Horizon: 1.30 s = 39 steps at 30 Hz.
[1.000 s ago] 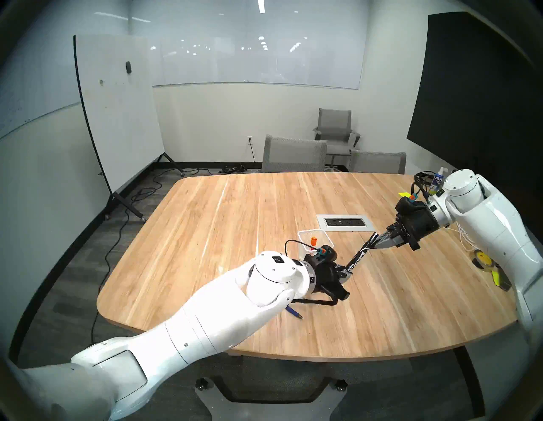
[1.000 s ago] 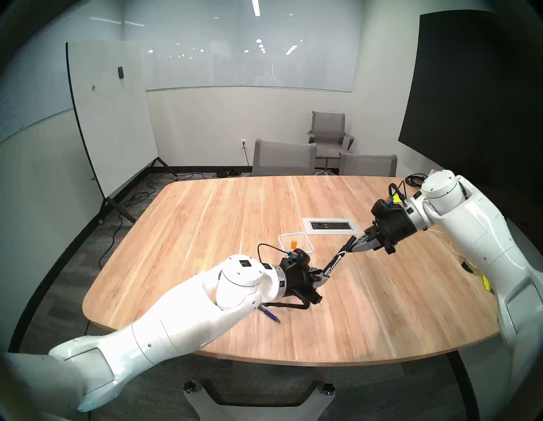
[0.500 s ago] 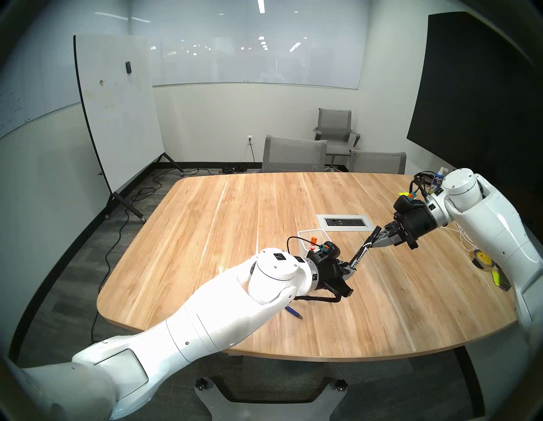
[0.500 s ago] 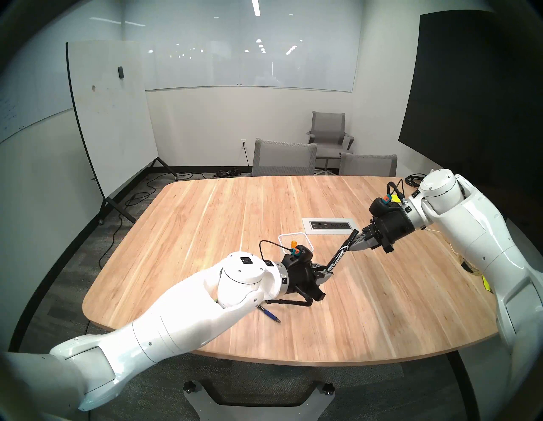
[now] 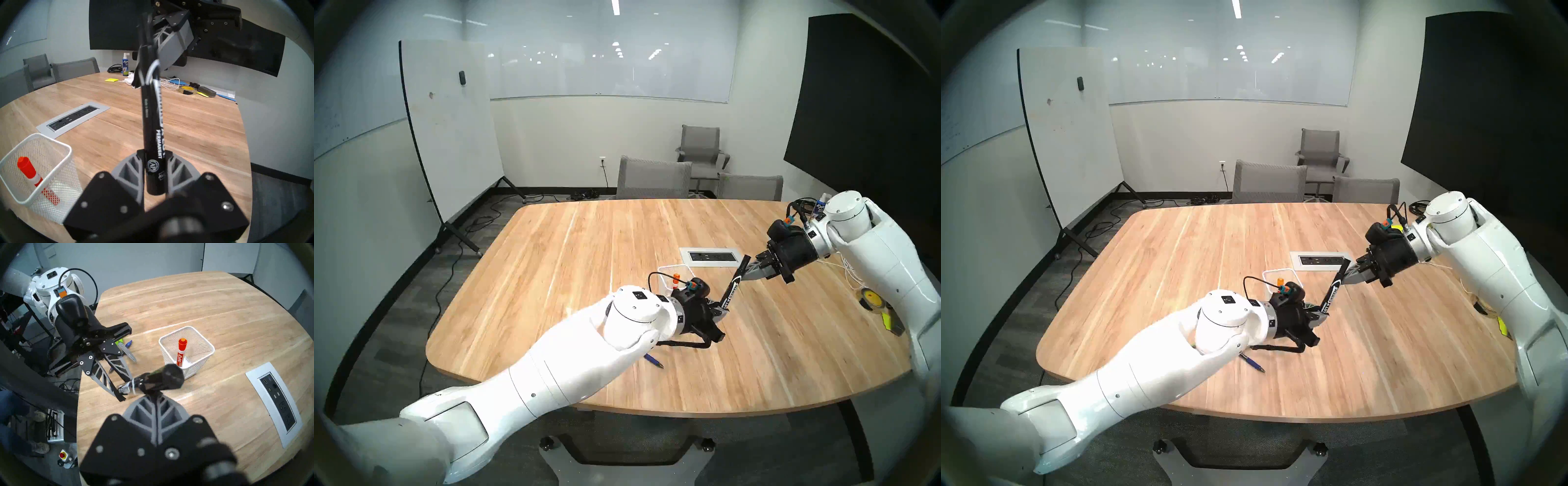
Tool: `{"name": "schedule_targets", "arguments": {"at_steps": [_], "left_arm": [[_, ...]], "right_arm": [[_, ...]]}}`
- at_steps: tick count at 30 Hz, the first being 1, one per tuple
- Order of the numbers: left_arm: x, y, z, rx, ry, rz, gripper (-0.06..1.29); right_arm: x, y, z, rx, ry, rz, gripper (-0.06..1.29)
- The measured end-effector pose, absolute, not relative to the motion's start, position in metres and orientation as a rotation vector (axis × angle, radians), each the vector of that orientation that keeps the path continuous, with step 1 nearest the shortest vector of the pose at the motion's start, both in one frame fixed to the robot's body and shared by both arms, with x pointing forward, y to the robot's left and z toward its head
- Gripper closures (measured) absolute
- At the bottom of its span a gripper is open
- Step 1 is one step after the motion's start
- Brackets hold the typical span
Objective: Place the pen, the marker, and the scissors into the pen holder
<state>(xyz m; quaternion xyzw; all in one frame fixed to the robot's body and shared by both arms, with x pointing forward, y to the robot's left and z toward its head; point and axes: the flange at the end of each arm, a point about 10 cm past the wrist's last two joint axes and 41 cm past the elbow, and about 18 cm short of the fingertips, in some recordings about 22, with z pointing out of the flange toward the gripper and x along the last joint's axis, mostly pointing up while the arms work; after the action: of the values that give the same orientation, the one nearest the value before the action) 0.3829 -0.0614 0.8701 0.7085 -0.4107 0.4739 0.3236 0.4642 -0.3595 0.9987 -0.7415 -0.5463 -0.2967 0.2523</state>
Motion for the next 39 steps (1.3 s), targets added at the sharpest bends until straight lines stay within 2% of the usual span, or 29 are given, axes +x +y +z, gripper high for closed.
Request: {"name": "schedule_targets", "arguments": {"at_steps": [39], "left_arm": [[0.400, -0.079, 0.866, 1.833, -1.056, 1.248, 1.07]], "right_arm": [[0.454, -0.344, 1.012, -2.012, -1.435, -0.837, 1.25]]}}
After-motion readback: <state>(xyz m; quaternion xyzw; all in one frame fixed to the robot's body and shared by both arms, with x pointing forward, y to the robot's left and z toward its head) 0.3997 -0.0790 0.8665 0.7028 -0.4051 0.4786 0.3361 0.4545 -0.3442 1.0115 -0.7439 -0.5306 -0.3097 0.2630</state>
